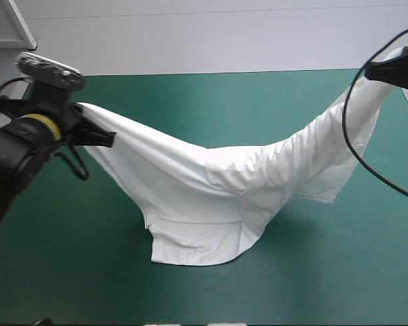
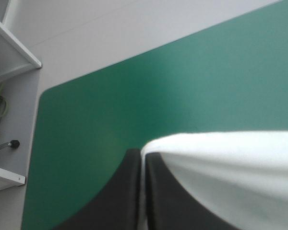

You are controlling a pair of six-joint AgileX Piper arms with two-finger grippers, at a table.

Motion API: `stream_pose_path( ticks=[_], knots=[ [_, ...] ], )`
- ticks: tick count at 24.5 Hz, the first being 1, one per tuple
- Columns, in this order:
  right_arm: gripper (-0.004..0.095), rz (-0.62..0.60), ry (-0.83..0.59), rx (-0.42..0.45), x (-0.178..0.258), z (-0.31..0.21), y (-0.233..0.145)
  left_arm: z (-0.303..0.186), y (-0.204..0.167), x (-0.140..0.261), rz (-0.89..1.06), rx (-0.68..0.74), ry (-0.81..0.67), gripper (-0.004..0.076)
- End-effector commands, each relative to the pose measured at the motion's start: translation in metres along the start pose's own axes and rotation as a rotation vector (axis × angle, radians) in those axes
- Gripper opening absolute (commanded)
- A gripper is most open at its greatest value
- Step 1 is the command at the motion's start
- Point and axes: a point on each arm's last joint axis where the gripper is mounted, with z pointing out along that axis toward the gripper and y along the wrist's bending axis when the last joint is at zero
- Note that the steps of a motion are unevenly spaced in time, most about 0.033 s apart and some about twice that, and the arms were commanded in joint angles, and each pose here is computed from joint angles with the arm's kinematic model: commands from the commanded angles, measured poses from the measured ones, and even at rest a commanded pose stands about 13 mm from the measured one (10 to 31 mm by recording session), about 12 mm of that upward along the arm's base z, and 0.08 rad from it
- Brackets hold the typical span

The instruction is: Fold the cloth

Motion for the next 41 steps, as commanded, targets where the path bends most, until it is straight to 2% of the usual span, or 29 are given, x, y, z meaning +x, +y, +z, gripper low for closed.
stream_pose_path(
  ticks=[1,9,15,19,21,22,23,24,25,26,27,30,33,37,41],
  knots=[
    [-0.0014,-0.042,-0.038,0.01,0.0,0.046,0.006,0.019,-0.006,-0.012,-0.022,-0.004,-0.104,-0.001],
    [-0.0014,-0.102,0.043,-0.022,0.035,0.17,0.03,0.141,-0.006,-0.012,-0.171,0.156,-0.043,-0.001],
    [-0.0014,-0.13,0.035,-0.043,0.058,0.242,0.045,0.225,0.004,0.006,-0.245,0.136,-0.018,-0.001],
    [-0.0014,-0.124,0.059,-0.062,0.081,0.285,0.054,0.27,0.002,0.026,-0.255,0.125,0.042,-0.001],
    [0.0017,-0.097,0.08,-0.078,0.097,0.308,0.059,0.296,-0.002,0.042,-0.269,0.131,0.099,0.0017],
    [0.0162,-0.082,0.082,-0.091,0.105,0.32,0.063,0.308,-0.005,0.05,-0.273,0.134,0.123,0.0109],
    [0.0253,-0.076,0.077,-0.096,0.107,0.323,0.063,0.311,-0.005,0.052,-0.274,0.133,0.125,0.0162],
    [0.0536,-0.07,0.066,-0.101,0.107,0.326,0.064,0.314,-0.005,0.051,-0.275,0.131,0.108,0.0321],
    [0.0653,-0.071,0.063,-0.1,0.107,0.326,0.064,0.314,-0.005,0.05,-0.276,0.13,0.095,0.0386],
    [0.0868,-0.07,0.061,-0.098,0.103,0.321,0.063,0.312,-0.003,0.046,-0.277,0.127,0.083,0.0516],
    [0.0915,-0.069,0.06,-0.096,0.1,0.316,0.062,0.309,-0.002,0.042,-0.277,0.127,0.088,0.0549],
    [0.0874,-0.059,0.083,-0.077,0.079,0.279,0.054,0.273,0.014,0.013,-0.275,0.124,0.14,0.0559],
    [0.0839,-0.042,0.19,-0.045,0.068,0.234,0.044,0.225,0.023,-0.002,-0.268,0.169,0.221,0.0559],
    [0.0751,-0.03,0.301,-0.025,0.073,0.199,0.036,0.184,0.019,0.003,-0.287,0.279,0.35,0.0556],
    [0.072,-0.053,0.357,-0.024,0.089,0.175,0.032,0.153,0.005,0.019,-0.297,0.418,0.408,0.0555]
  ],
)
